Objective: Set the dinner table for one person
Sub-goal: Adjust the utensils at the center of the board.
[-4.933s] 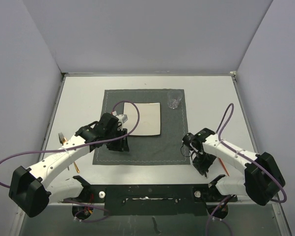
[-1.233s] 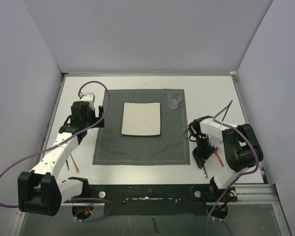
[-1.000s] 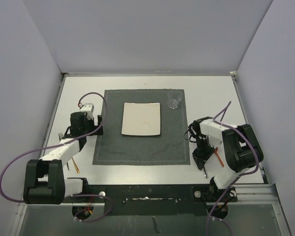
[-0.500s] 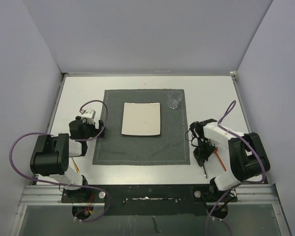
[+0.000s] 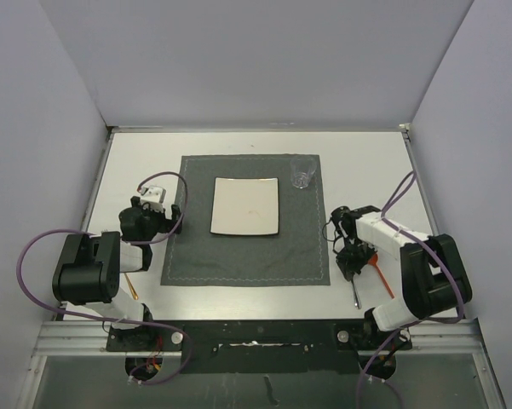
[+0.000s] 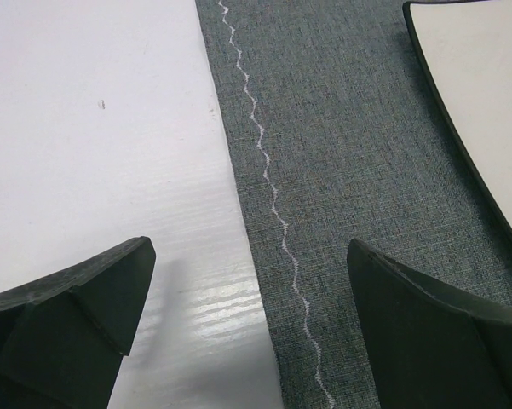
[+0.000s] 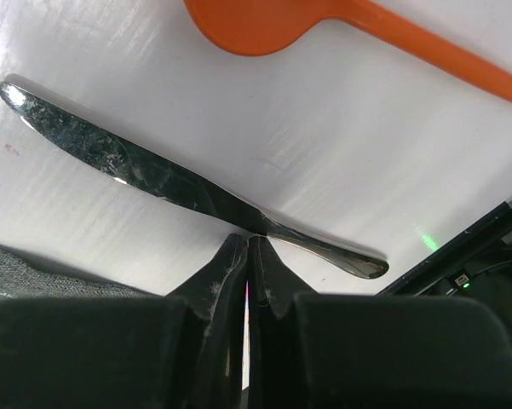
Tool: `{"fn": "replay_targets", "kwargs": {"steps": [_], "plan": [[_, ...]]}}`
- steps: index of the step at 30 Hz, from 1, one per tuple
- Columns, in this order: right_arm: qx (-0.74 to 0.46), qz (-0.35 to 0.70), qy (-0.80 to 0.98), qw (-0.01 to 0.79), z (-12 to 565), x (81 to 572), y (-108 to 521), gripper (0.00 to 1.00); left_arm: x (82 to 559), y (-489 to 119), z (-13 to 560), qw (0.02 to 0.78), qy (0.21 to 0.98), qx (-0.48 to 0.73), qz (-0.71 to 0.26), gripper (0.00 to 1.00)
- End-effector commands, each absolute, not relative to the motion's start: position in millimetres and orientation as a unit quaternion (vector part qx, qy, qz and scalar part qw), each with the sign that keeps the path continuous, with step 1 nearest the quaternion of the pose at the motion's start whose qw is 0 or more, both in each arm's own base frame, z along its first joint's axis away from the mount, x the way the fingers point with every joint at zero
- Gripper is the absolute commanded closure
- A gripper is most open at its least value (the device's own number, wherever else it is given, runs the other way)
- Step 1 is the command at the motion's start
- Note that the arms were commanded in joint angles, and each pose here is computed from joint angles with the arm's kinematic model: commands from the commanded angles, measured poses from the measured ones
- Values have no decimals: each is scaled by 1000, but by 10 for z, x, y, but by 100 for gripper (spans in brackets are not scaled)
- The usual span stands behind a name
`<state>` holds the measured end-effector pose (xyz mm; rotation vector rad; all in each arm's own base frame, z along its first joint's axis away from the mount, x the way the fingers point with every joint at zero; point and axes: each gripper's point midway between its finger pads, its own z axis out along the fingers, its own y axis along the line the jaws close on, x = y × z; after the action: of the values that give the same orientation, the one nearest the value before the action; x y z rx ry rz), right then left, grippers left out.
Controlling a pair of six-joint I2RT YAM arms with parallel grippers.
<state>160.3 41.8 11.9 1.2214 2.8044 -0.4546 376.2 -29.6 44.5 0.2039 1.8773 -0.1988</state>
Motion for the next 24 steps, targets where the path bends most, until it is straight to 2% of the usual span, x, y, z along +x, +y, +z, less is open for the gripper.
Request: {"fn": "replay_targets", "kwargs": {"steps": [1,8,17,24], "plan": [[412,-165,896,23,103,1639,378,100,3834,-304,585,609,783,92,-84,2],[460,-163,873,-2,71,1473,431,100,3834,-304,585,609,783,92,-84,2],[493,-236,837,-23,187,1223,250,100,3834,-299,584,609,783,91,-83,2],[504,-262,823,-27,209,1227,177,100,3834,-302,584,609,783,92,-84,2]]}}
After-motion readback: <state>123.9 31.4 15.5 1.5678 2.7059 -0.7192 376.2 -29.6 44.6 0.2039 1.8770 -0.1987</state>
